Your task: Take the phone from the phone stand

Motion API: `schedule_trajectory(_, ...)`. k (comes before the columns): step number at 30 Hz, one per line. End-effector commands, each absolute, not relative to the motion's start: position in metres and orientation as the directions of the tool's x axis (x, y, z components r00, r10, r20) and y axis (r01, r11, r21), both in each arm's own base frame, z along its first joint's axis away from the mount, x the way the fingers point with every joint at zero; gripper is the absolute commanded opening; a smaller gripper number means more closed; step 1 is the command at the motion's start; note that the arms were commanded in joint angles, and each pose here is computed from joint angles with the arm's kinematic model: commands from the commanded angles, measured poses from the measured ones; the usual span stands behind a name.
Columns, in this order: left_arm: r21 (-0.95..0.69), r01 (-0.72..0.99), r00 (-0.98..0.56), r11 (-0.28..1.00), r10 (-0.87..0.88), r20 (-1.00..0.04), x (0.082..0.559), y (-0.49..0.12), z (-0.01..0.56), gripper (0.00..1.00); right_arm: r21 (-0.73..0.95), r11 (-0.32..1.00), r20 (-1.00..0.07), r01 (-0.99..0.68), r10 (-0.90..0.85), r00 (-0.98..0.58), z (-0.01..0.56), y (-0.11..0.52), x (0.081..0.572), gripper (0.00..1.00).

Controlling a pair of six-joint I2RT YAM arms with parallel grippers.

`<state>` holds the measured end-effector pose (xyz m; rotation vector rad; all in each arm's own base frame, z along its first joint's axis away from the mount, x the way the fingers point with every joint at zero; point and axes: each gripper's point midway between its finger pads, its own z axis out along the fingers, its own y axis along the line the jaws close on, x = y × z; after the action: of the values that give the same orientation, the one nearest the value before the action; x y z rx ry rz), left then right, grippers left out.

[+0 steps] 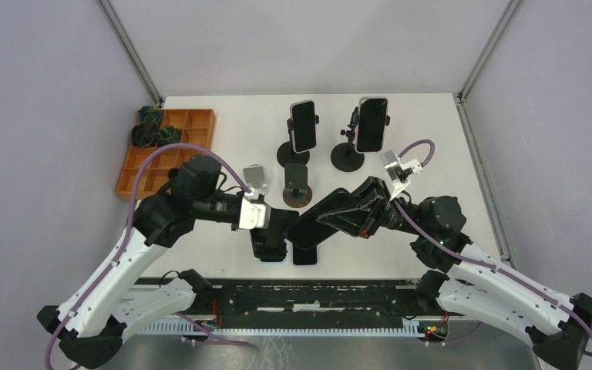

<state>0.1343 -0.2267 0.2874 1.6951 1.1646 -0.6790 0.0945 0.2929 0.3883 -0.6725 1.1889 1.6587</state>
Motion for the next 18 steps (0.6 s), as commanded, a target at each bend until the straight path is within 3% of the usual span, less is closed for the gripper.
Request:
schedule_trajectory(1,0.427,0.898,0.434,-0.11,0.388,-0.813,0.137,-0.226,0.293,0.02,0.341,-0.002,-0.844,-0.94,0.441,-0.307,0.421,0.277,0.098,0.06)
schedule_trajectory(2,0.428,0.897,0.435,-0.108,0.389,-0.812,0.137,-0.226,0.293,0.02,0.346,0.037,-0.856,-0.938,0.422,-0.299,0.419,0.276,0.102,0.01)
schedule_trajectory(8,0.445,0.889,0.448,-0.105,0.396,-0.802,0.138,-0.224,0.297,0.02,0.414,0.276,-0.903,-0.867,0.249,-0.351,0.386,0.268,0.129,0.0)
schedule_trajectory(18,0.482,0.872,0.47,-0.082,0.415,-0.779,0.141,-0.218,0.303,0.02,0.464,0.42,-0.858,-0.78,-0.005,-0.513,0.303,0.255,0.127,0.0)
